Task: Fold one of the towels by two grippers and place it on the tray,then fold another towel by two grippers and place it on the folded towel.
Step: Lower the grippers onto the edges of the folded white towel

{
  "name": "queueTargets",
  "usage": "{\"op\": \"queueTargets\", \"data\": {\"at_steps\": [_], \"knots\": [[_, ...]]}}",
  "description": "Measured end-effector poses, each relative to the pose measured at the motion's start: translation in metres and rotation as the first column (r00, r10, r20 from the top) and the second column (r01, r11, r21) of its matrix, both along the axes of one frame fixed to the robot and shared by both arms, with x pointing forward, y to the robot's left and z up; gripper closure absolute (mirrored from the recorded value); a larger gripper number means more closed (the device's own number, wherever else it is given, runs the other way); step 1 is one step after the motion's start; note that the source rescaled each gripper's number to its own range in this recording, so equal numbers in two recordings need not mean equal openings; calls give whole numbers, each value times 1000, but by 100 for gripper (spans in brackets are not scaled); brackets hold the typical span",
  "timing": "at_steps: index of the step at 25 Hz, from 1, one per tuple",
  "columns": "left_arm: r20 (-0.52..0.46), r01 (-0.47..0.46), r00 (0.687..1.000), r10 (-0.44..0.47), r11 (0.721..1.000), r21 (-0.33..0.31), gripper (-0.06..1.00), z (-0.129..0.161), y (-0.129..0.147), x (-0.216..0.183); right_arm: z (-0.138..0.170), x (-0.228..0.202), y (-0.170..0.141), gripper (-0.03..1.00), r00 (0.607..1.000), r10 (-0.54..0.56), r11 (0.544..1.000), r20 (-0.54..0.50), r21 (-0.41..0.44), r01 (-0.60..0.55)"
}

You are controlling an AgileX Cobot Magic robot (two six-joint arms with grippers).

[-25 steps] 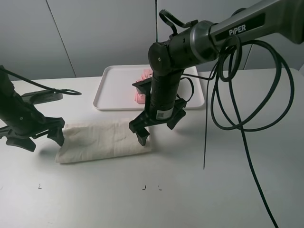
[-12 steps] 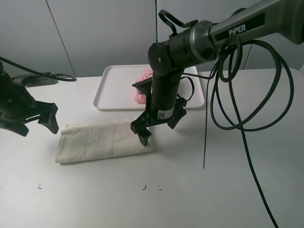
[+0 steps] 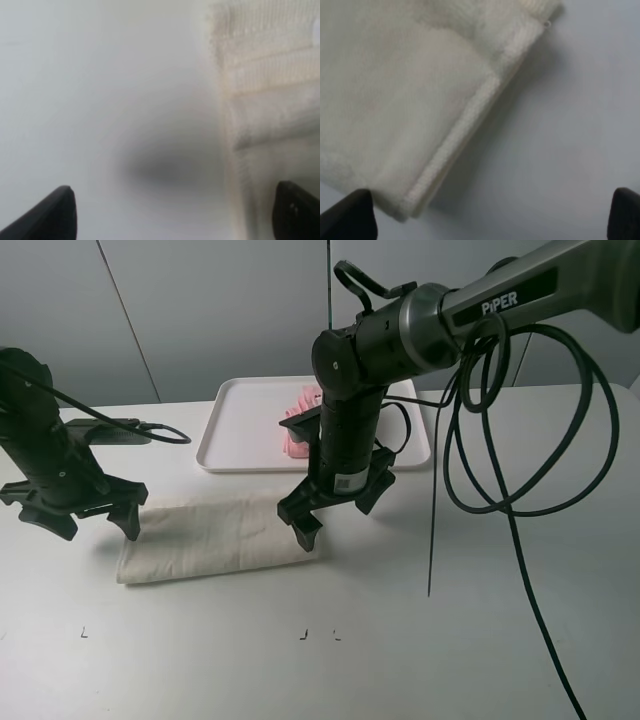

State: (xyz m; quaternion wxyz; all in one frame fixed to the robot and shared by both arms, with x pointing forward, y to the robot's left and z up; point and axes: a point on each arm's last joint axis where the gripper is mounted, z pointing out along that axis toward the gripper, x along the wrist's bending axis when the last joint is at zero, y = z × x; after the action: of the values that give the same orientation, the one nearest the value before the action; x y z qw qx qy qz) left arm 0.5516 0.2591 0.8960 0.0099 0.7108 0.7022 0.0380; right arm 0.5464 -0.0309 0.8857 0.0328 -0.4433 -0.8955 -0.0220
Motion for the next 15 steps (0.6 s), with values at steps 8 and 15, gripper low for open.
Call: {"op": "queueTargets", "data": {"at_steps": [8, 15], "knots": [[-18, -1, 1000, 1, 999, 32, -6, -12, 2, 2, 0, 0, 0, -3, 1000, 4, 1000, -1, -1, -4], [-37, 0, 999, 1, 999, 35, -6, -20, 2, 3, 0, -1, 1, -3, 1000, -4, 1000, -8, 7, 4]]}}
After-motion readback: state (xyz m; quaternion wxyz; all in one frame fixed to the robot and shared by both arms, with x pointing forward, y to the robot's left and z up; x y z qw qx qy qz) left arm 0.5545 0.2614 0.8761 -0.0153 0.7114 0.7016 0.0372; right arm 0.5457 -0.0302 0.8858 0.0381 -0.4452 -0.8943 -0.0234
